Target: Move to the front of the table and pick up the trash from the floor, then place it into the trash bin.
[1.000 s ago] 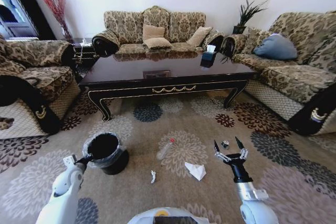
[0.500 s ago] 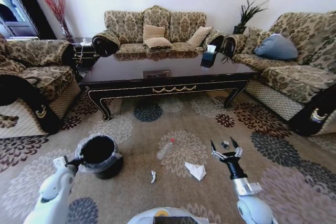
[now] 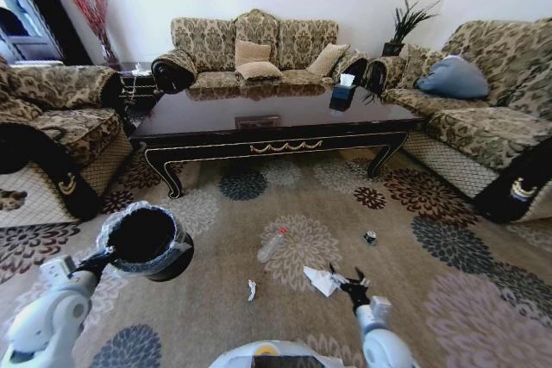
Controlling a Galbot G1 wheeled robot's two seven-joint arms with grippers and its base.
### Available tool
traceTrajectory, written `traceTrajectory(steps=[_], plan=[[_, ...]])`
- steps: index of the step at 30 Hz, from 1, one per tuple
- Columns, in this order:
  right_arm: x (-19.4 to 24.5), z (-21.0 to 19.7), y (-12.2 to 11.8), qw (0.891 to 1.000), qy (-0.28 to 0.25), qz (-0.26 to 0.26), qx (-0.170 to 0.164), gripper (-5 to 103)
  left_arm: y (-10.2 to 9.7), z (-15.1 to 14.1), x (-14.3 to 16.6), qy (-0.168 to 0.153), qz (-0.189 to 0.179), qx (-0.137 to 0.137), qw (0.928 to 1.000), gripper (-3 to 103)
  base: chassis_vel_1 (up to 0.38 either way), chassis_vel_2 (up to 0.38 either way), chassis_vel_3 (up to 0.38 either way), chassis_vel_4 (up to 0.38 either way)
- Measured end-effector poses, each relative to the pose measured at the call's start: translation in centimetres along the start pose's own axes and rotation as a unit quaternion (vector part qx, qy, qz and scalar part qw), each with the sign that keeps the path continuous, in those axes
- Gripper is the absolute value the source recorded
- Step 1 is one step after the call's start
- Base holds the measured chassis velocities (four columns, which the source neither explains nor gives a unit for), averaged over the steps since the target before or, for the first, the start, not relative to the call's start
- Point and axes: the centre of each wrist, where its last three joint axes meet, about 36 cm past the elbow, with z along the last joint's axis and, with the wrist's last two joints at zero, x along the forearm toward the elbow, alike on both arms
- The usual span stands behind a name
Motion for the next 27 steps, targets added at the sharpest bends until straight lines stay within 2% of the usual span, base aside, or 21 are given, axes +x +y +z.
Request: traceTrajectory(steps=[5,6,10,18,27], plan=[[-2.1,1.7,1.5,0.995,0.063,0.046,-0.059,100,-0.8,-0.8,2.5,-0.016,0.008,0.005,0.9998,2,0.0,0.0,0.0,0.0],[-2.1,1.7,1.5,0.995,0.063,0.046,-0.059,100,-0.8,-0.8,2.5,-0.016,0.008,0.005,0.9998,2,0.0,0.0,0.0,0.0],[-3.5,2.9,2.2,0.987,0.097,0.081,-0.096,100,-1.2,-0.8,3.4,-0.019,0.009,0.008,0.9997,2,0.0,0.0,0.0,0.0],[-4.9,3.7,2.9,0.98,0.117,0.111,-0.12,100,-1.1,-0.7,3.7,-0.018,0.004,0.008,0.9998,2,0.0,0.0,0.0,0.0],[-6.7,4.8,2.9,0.976,0.125,0.128,-0.12,100,-0.6,-0.8,3.7,-0.017,-0.001,0.003,0.9998,2,0.0,0.0,0.0,0.0]])
